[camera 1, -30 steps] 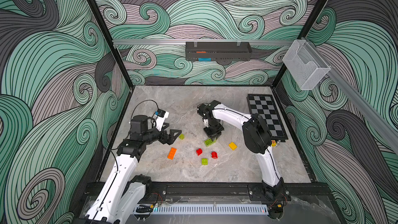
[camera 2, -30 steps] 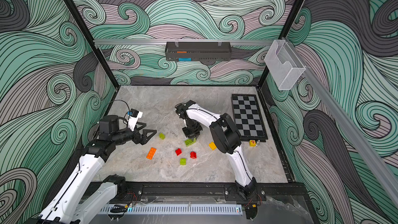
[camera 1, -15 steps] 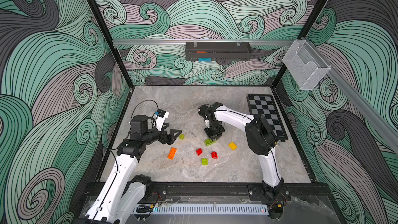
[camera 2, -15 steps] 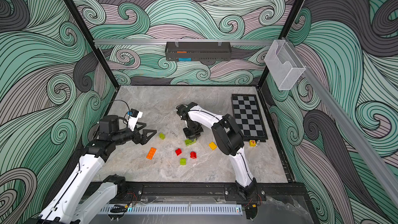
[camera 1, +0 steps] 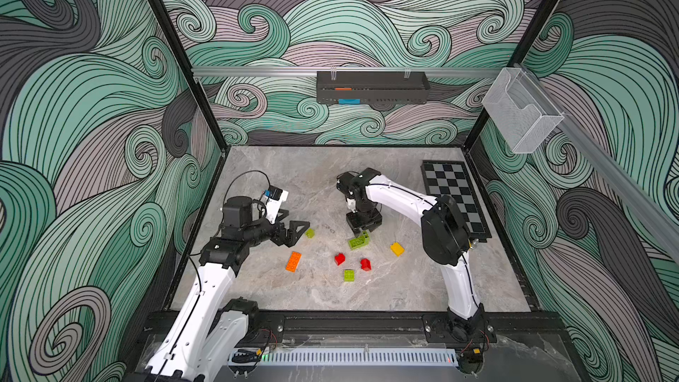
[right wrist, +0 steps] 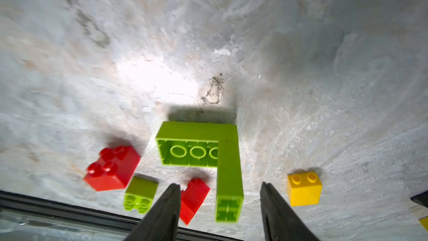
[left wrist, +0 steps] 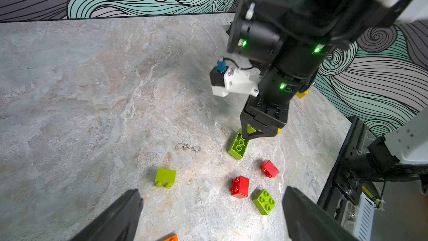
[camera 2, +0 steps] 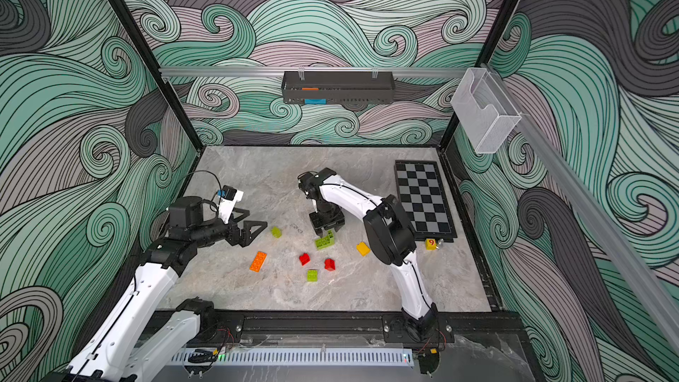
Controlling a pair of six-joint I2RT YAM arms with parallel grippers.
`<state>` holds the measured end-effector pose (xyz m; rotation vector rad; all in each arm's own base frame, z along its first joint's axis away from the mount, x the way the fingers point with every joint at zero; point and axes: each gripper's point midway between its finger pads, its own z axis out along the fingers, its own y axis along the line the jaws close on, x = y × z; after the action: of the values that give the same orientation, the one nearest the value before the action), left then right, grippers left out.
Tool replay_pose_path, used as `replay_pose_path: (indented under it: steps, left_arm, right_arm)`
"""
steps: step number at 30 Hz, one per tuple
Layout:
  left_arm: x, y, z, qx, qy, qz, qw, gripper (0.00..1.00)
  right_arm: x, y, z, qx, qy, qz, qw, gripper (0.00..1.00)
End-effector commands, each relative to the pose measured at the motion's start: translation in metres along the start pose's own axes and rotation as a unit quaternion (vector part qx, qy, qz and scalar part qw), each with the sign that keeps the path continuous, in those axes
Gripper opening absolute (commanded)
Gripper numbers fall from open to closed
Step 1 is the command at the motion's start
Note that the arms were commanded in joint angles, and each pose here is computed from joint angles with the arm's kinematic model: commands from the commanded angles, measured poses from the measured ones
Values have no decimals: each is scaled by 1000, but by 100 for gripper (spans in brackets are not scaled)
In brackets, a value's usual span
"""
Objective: Assemble a giraffe with lego
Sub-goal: Assemble the lego brick with the lego brick, then pick up the lego brick from the center of the board.
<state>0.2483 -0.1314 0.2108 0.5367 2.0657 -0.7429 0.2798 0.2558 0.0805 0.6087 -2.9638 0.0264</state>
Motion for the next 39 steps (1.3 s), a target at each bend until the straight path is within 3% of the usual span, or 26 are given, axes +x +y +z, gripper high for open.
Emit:
replay_pose_path:
  steps: [1,6,15,22,26,32,39]
  left_arm:
    - [1,-3,-1,6,3,4,1000,99]
    - [0,-3,0,6,4,2,1000,99]
    - [0,-1,0,5,5,-2,1000,99]
    - [-1,-1,0,4,5,-3,1000,99]
    - [0,0,1,5,6,-4,1000,99]
    - [0,1,1,3,5,-6,1000,99]
    - [0,2,1,1,5,-8,1000,99]
  right_arm:
    - [17,-6,-44,-1,-34,-7,999,65]
    - [40,-39,-44,44,-46,3,998,70]
    - [63,-94,1,71,-43,50,995,75]
    - [71,-110,45,78,-5,65,995,76]
    - [76,-104,61,38,-14,73,996,76]
    - [70,-94,72,7,-46,34,998,73]
    - [70,-89,82,-8,-47,20,999,57]
